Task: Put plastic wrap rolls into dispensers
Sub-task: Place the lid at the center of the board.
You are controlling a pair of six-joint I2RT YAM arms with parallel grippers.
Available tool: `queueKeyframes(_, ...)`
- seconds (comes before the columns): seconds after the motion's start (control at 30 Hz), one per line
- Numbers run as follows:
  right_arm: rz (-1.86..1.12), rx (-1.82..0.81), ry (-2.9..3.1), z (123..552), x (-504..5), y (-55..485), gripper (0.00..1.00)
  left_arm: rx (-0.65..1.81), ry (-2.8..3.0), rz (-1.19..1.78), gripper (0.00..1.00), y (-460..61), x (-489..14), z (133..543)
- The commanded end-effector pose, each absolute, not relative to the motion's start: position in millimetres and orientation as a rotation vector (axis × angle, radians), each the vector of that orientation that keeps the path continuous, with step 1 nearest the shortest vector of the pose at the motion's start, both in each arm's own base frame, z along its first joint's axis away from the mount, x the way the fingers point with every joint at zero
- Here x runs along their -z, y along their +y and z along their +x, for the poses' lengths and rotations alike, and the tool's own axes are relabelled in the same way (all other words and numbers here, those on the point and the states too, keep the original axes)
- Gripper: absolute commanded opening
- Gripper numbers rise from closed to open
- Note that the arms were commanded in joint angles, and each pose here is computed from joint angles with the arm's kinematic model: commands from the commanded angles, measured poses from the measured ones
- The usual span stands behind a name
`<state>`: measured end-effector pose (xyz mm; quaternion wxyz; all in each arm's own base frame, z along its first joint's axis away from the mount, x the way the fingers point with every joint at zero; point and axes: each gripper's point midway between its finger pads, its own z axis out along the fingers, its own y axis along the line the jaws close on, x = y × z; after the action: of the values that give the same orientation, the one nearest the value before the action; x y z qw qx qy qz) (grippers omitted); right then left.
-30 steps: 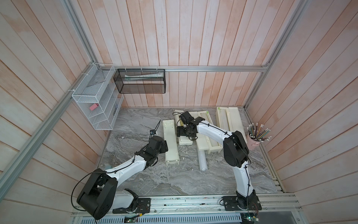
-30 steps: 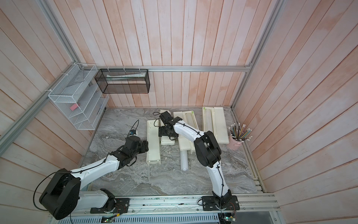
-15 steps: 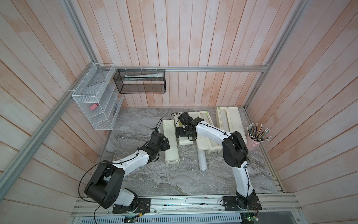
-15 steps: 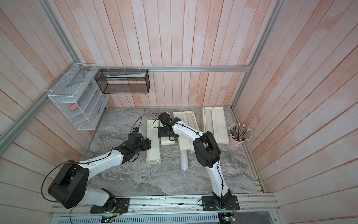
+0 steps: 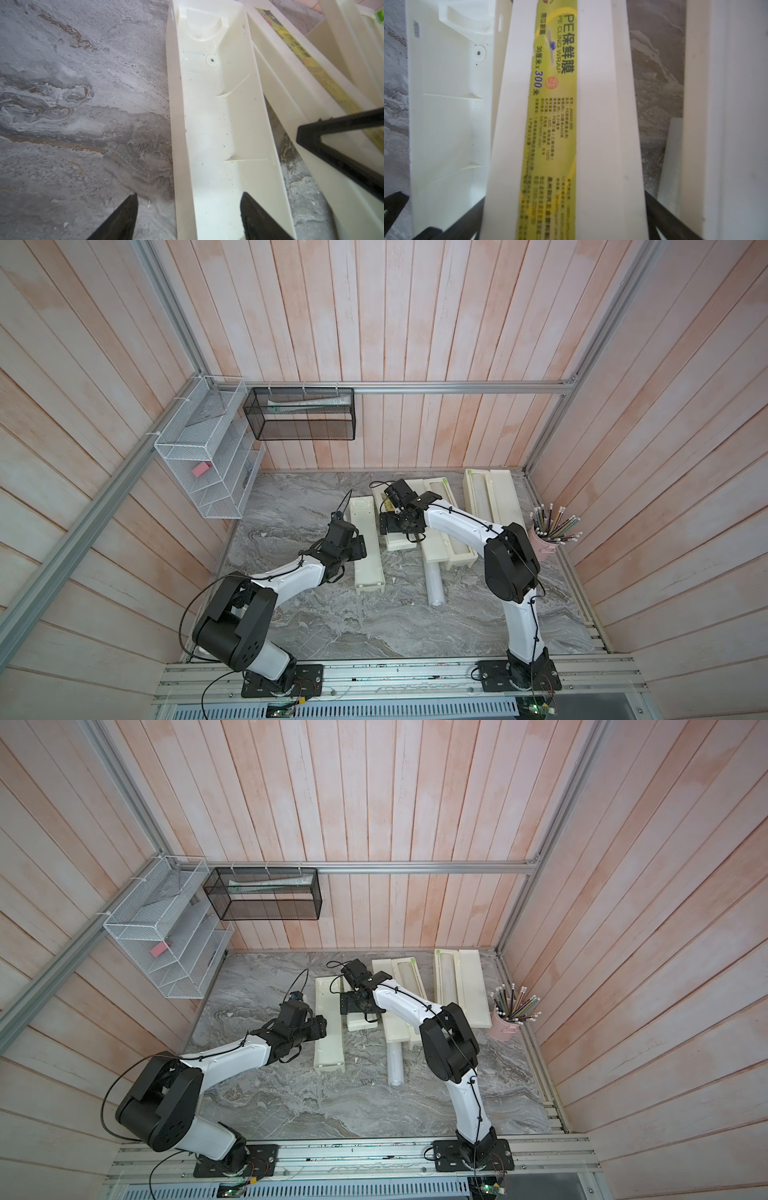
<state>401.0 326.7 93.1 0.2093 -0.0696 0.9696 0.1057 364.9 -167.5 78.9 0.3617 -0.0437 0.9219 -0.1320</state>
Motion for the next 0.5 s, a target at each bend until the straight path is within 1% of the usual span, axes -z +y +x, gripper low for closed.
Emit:
queueKeyframes(0.0, -0.216, -0.310, 2.666, 399.4, -108.4, 326.3, 0.98, 0.351, 2.373, -0.088, 0.78, -172.5, -80.8, 372.3)
queueKeyframes(0.07, -0.221, -0.318, 2.661, 399.5, -112.2, 326.8, 0.98, 0.348, 2.378, -0.088, 0.77, -173.0, -79.1, 372.8)
queueKeyframes(0.13, -0.250, -0.345, 2.654, 397.7, -114.3, 329.8, 0.98, 0.344, 2.386, -0.085, 0.73, -173.6, -77.1, 373.7)
queueKeyframes(0.33, -0.253, -0.260, 2.647, 402.0, -113.7, 320.7, 0.98, 0.334, 2.391, -0.078, 0.71, -174.0, -76.5, 375.5)
queueKeyframes(0.43, -0.255, -0.266, 2.659, 401.5, -112.4, 322.6, 0.98, 0.326, 2.390, -0.077, 0.66, -172.8, -76.2, 375.5)
queueKeyframes(0.47, -0.253, -0.273, 2.667, 400.8, -111.9, 324.0, 0.98, 0.322, 2.395, -0.077, 0.63, -172.4, -74.5, 374.9)
